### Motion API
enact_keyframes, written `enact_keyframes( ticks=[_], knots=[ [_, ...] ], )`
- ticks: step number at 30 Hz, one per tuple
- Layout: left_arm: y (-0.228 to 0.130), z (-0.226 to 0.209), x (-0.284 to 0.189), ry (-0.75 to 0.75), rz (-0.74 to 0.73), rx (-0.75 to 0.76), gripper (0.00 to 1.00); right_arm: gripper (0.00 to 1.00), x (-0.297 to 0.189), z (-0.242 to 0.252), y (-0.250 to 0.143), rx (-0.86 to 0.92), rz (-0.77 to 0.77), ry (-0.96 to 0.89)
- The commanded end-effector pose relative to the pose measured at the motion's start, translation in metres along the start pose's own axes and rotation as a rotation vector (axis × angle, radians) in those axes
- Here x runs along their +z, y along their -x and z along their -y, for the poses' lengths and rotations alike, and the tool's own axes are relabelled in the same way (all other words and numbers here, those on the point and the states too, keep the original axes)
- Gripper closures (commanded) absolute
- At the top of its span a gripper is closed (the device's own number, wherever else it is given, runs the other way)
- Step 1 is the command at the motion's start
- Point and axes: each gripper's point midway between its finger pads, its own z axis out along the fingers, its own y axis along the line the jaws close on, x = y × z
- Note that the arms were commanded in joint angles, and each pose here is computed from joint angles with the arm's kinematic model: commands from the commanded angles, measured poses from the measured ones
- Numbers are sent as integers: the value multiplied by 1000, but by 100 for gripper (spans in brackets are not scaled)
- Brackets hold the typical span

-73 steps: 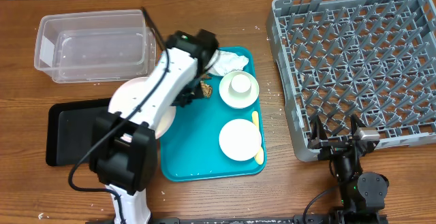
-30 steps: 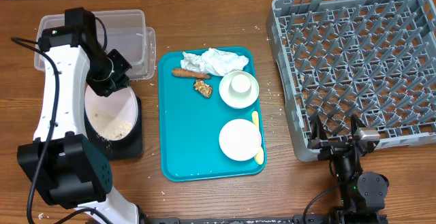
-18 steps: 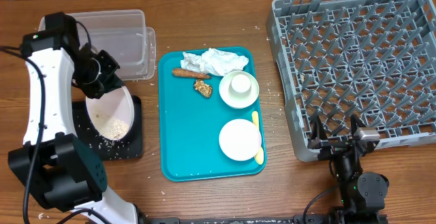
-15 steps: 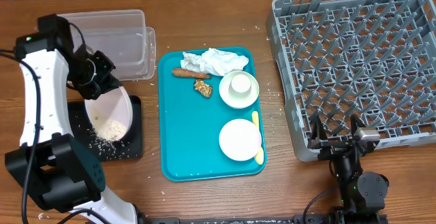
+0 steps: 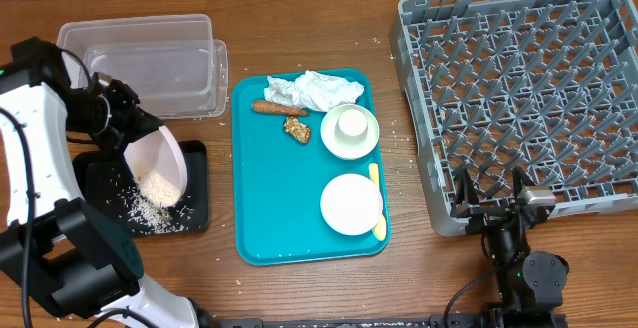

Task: Sort waste into correct bins and load items into the dishwasher
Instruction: 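Tilt the plate with the left gripper to dump rice onto the black tray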

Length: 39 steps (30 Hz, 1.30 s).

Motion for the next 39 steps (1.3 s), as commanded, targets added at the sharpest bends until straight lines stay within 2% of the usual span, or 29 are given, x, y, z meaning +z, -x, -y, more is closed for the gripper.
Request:
enact_keyframes(
  ticks=[1, 5, 13, 16, 20, 22, 24, 27, 31, 39],
  knots=[
    [0, 13, -21, -105, 22, 45, 96, 0, 0, 3, -1, 0, 7, -12],
    [-4, 20, -28, -189, -5, 53, 96, 0, 0, 3, -1, 0, 7, -12],
    [1, 13, -30, -166, 12, 40, 96, 0, 0, 3, -1, 0, 7, -12],
    [-4, 25, -32, -236, -15, 44, 96, 0, 0, 3, -1, 0, 7, -12],
    [7, 9, -32, -155, 33, 26, 96, 0, 0, 3, -1, 0, 7, -12],
    [0, 12, -34, -195, 2, 7, 96, 0, 0, 3, -1, 0, 7, -12],
    [-4, 23, -37, -258, -14, 51, 95, 0, 0, 3, -1, 0, 7, -12],
    [4, 15, -36, -218, 16, 46, 96, 0, 0, 3, -1, 0, 7, -11],
    [-8, 36, -43, -350, -37, 73, 96, 0, 0, 3, -1, 0, 7, -12],
    [-4, 25, -41, -298, -21, 36, 96, 0, 0, 3, -1, 0, 7, -12]
  ],
)
